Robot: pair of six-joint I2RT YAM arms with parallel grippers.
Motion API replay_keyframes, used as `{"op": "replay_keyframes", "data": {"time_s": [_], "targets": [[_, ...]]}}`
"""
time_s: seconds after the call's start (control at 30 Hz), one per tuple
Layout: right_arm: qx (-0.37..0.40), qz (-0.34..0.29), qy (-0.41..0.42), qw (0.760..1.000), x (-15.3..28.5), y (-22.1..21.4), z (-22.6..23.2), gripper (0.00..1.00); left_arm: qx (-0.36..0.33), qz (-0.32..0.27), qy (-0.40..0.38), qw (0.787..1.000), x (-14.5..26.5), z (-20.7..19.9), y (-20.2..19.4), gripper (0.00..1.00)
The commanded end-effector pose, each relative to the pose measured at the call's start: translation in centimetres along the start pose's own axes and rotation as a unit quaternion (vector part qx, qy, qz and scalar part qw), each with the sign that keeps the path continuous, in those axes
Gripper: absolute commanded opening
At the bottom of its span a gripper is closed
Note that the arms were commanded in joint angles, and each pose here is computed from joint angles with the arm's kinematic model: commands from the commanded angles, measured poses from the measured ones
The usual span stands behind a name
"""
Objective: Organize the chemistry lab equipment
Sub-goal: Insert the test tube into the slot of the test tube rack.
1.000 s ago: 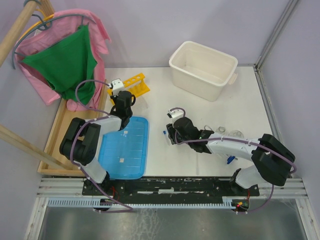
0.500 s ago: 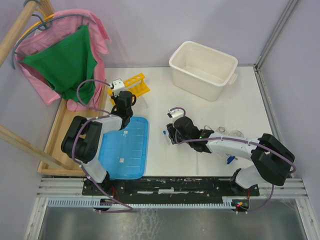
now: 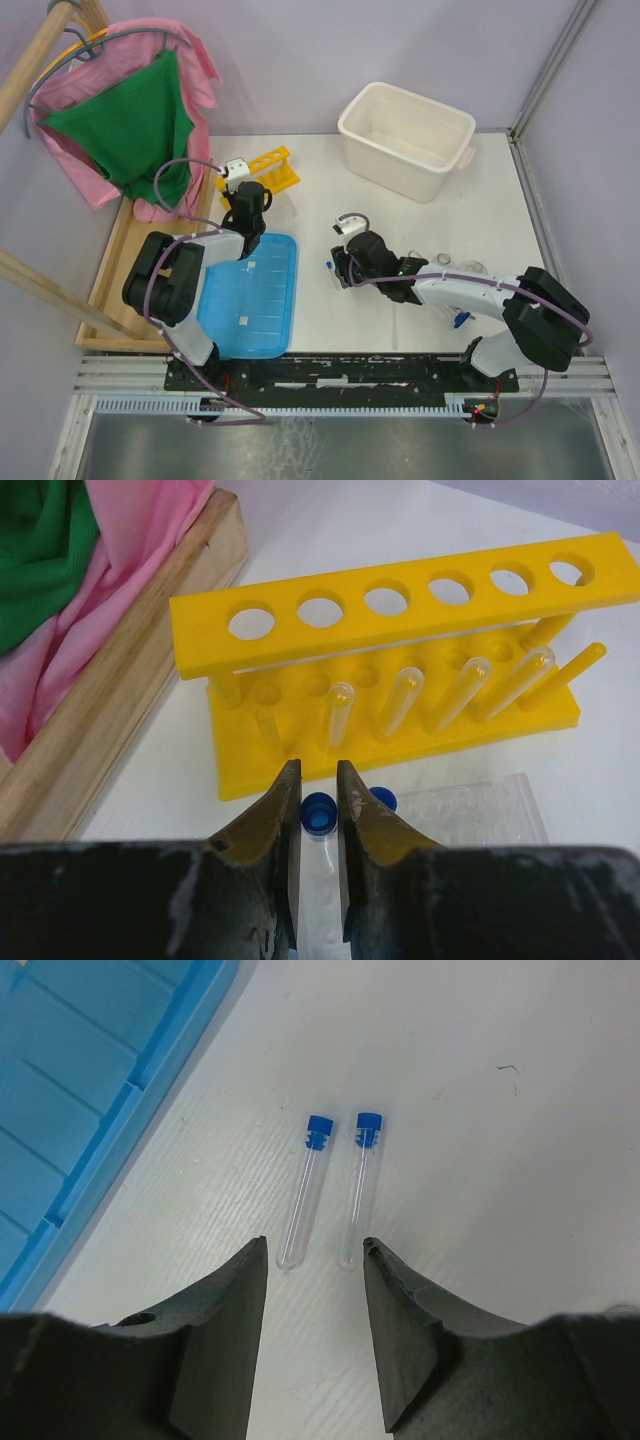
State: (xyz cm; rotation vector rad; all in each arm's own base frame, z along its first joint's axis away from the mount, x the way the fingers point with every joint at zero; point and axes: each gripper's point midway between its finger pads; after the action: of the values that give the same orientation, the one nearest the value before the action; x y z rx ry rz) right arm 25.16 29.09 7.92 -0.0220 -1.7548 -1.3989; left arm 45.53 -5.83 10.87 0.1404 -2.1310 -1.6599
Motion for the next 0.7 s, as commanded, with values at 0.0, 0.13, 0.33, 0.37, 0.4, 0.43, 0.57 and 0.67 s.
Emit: {"op": "replay_keyframes", "data": {"time_s": [0.0, 0.13, 0.33, 0.37, 0.4, 0.43, 0.57, 0.67], "targets": [[-0.005, -0.025, 0.008, 1.000, 0.2, 2.2, 0.3, 0.52, 0.021, -0.022, -0.026, 0.999, 0.1, -1.4, 2.2, 0.16], [-0.009, -0.024, 0.008, 1.000, 0.3, 2.0, 0.3, 0.52, 0.026, -0.013, -0.034, 0.999, 0.4, -1.5, 2.0, 0.18], [-0.014, -0.025, 0.008, 1.000, 0.6, 1.7, 0.2, 0.52, 0.029, -0.012, -0.036, 0.999, 0.9, -1.3, 2.1, 0.31], [-0.014, -0.024, 0.008, 1.000, 0.6, 1.7, 0.2, 0.52, 0.029, -0.012, -0.037, 0.999, 1.0, -1.4, 2.3, 0.32], [-0.015, -0.023, 0.009, 1.000, 0.6, 1.6, 0.2, 0.52, 0.029, -0.013, -0.037, 0.999, 1.1, -1.3, 2.4, 0.34], [-0.016, -0.024, 0.010, 1.000, 0.6, 1.6, 0.3, 0.52, 0.030, -0.013, -0.037, 0.999, 1.2, -1.3, 2.6, 0.36], [-0.019, -0.023, 0.013, 0.999, 0.7, 1.5, 0.4, 0.52, 0.036, -0.021, -0.035, 0.999, 1.8, -1.3, 3.6, 0.42], [-0.022, -0.026, 0.013, 0.999, 0.8, 1.7, 0.4, 0.52, 0.044, -0.023, -0.041, 0.998, 2.4, -1.6, 4.3, 0.43]]}}
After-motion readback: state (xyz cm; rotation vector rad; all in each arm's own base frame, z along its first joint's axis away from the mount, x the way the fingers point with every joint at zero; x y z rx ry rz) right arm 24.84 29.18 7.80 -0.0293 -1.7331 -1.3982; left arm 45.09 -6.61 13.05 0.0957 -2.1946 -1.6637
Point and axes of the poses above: each gripper's point midway between its finger pads, its own x axis back along the fingers, its own z axis along the line the jaws close on, y = z × x, and after that the axes turned 8 degrees about x, right-handed
